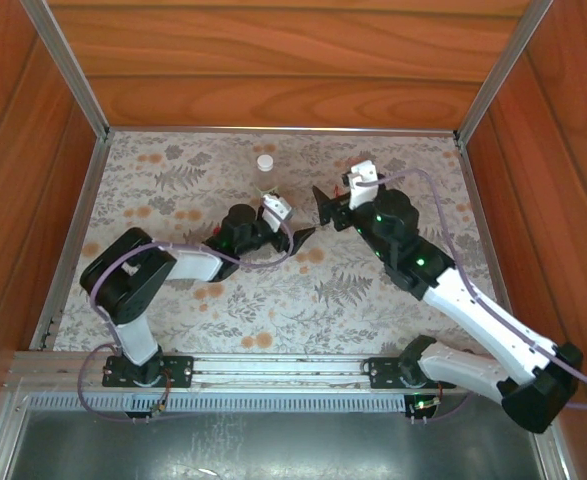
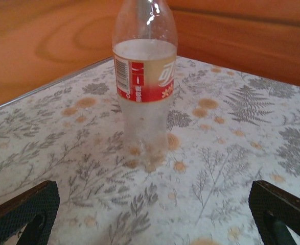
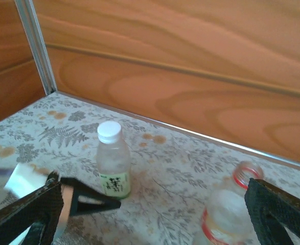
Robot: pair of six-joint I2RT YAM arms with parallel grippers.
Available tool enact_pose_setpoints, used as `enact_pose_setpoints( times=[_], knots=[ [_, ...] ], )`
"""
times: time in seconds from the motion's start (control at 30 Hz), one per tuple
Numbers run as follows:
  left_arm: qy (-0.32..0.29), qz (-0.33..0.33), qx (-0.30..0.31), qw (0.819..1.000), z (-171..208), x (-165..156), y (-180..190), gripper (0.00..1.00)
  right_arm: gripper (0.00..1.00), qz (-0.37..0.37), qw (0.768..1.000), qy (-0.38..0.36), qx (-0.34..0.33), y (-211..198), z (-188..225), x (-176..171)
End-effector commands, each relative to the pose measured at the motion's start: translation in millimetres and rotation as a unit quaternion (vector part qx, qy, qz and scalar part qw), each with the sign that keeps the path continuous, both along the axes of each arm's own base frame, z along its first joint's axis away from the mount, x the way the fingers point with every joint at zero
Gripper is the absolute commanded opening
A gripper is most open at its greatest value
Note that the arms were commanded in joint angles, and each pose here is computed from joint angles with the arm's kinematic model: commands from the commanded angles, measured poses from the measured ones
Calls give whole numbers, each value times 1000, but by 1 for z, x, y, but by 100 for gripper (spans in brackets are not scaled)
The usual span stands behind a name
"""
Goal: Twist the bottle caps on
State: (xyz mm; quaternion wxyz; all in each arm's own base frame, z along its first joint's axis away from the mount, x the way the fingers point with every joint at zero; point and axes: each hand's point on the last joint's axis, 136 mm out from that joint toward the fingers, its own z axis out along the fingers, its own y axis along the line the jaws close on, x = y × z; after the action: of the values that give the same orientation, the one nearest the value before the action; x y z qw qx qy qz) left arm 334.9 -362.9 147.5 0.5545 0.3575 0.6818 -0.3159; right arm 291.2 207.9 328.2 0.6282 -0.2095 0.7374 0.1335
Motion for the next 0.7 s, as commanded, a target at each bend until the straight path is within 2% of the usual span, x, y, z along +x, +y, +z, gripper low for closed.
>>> enact_pose_setpoints(
  times=[0.0,0.3,0.67],
  knots=[
    [-5,-2,-29,1000,10,11,-20,100,98,-17,999,18,-29,-22,-19,-13],
    [-3,-21,-49,999,4,45,-63,100,98,-20,999,34,-26,-56,-34,-51],
    [-13,-63,-73,995,7,62,-100,100,98,-51,997,34,-38,-78,-41,-60]
  ],
)
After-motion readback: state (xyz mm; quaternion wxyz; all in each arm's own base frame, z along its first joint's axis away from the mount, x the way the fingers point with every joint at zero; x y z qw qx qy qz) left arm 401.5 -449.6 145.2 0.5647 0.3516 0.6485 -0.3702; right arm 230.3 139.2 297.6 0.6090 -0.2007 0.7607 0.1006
